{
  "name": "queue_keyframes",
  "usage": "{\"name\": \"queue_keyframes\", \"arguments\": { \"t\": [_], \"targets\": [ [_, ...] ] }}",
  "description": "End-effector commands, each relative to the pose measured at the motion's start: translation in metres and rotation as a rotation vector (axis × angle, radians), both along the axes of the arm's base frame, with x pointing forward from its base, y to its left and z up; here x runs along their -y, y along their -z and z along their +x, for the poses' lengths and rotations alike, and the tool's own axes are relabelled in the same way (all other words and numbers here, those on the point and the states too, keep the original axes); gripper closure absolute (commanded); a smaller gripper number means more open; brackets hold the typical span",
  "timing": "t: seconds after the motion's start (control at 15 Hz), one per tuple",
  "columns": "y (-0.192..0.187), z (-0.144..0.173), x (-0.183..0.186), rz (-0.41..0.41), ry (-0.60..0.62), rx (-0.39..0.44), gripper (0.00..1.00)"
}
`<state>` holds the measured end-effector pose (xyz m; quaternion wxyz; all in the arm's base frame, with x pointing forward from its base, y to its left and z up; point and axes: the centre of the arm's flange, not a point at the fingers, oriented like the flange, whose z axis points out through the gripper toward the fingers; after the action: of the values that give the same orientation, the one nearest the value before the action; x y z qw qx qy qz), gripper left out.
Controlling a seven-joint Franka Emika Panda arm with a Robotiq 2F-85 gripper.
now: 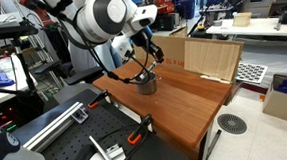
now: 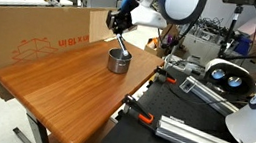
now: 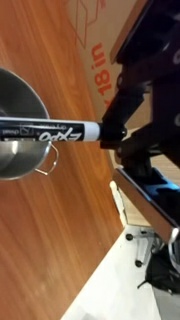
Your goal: Put the marker in the pot
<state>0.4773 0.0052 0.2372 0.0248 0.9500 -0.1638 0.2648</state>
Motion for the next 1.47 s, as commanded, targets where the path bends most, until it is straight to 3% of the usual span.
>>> {"name": "queue_keyframes", "arguments": {
  "t": [0.0,0.27,0.33,0.4,0.87,1.4],
  "targets": [
    [0.014,-0.011,-0.022,-0.017,-0.003,0.011,0.94],
    [0.023,-0.013,-0.028,-0.041,0.005,-0.014,0.94],
    [0.023,-0.012,-0.027,-0.048,0.007,-0.021,0.51],
    [0.023,-0.013,-0.026,-0.051,0.007,-0.024,0.50],
    [0.016,-0.012,-0.017,-0.057,0.027,-0.015,0.01],
    [-0.025,-0.016,-0.018,-0.056,0.026,0.025,0.00]
  ]
}}
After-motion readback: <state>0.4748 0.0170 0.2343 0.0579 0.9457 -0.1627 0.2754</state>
